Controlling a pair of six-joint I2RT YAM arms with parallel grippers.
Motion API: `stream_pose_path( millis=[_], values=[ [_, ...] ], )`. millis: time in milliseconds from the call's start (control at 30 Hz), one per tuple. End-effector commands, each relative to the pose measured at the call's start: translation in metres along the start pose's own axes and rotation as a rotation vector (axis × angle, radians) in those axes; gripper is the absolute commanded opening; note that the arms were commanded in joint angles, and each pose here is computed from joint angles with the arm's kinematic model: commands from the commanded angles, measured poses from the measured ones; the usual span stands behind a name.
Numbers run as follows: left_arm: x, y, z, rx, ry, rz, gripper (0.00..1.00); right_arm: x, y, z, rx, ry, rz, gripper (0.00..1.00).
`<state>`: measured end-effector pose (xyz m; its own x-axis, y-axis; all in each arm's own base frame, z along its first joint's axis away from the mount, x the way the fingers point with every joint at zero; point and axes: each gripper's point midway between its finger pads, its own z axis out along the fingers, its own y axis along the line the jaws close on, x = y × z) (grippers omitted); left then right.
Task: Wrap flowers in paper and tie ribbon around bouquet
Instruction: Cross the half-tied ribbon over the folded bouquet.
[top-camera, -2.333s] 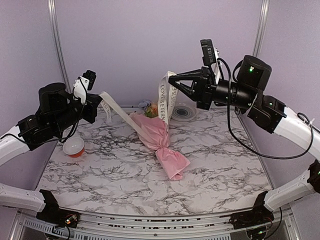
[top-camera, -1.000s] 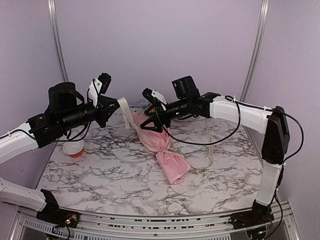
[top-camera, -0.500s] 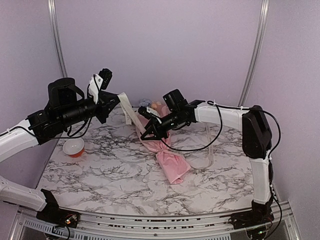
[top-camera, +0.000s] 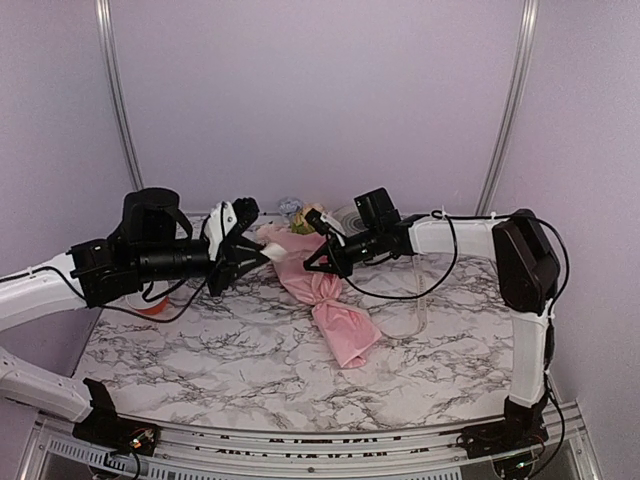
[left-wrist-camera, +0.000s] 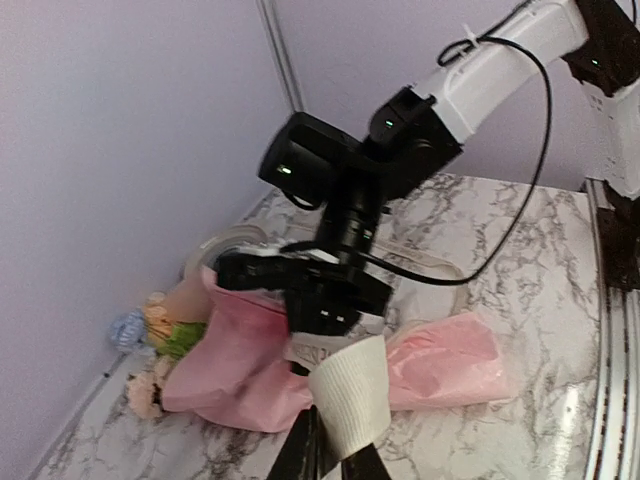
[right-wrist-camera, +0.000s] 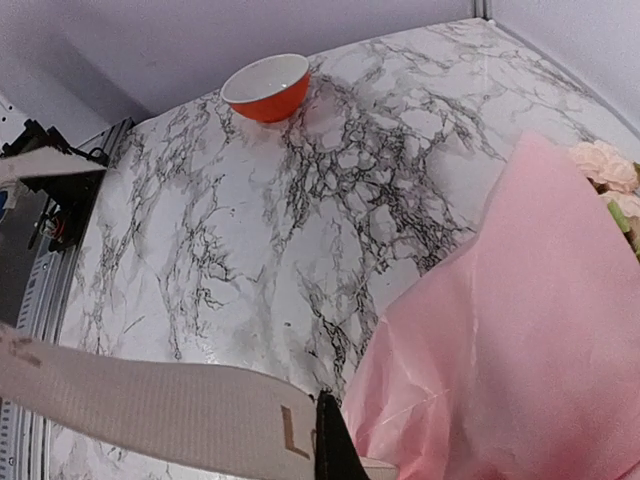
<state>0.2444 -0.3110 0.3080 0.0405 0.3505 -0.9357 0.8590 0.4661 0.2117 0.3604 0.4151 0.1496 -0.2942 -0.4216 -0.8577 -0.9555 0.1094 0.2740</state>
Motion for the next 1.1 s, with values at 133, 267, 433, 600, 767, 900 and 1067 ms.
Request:
stream_pose_path(
  millis=[133, 267, 433, 600, 767, 900, 1067],
  values=[
    [0.166, -0.111, 0.028, 0.390, 0.425, 0.103, 0.58, -0.051, 0.007, -0.031, 0.112, -0.147, -0.105, 0.00],
    [0.172, -0.114, 0.036, 0.415, 0.399, 0.137, 0.72, -0.051, 0.016, -0.031, 0.081, -0.156, -0.117, 0.00],
    [0.137, -0.080, 0.057, 0.365, 0.177, 0.053, 0.71, -0.051, 0.025, -0.031, 0.062, -0.165, -0.144, 0.00],
    [0.111, -0.013, 0.097, 0.191, 0.020, -0.122, 0.42, -0.049, 0.032, -0.028, 0.047, -0.153, -0.156, 0.00],
    [0.113, 0.019, 0.139, 0.129, -0.022, -0.243, 0.51, -0.049, 0.031, -0.029, 0.058, -0.155, -0.147, 0.00],
    [0.113, 0.014, 0.157, 0.185, -0.058, -0.269, 0.53, -0.047, 0.032, -0.029, 0.055, -0.153, -0.144, 0.00],
    [0.123, 0.009, 0.165, 0.210, -0.057, -0.306, 0.22, -0.045, 0.032, -0.029, 0.062, -0.153, -0.141, 0.00]
  ],
)
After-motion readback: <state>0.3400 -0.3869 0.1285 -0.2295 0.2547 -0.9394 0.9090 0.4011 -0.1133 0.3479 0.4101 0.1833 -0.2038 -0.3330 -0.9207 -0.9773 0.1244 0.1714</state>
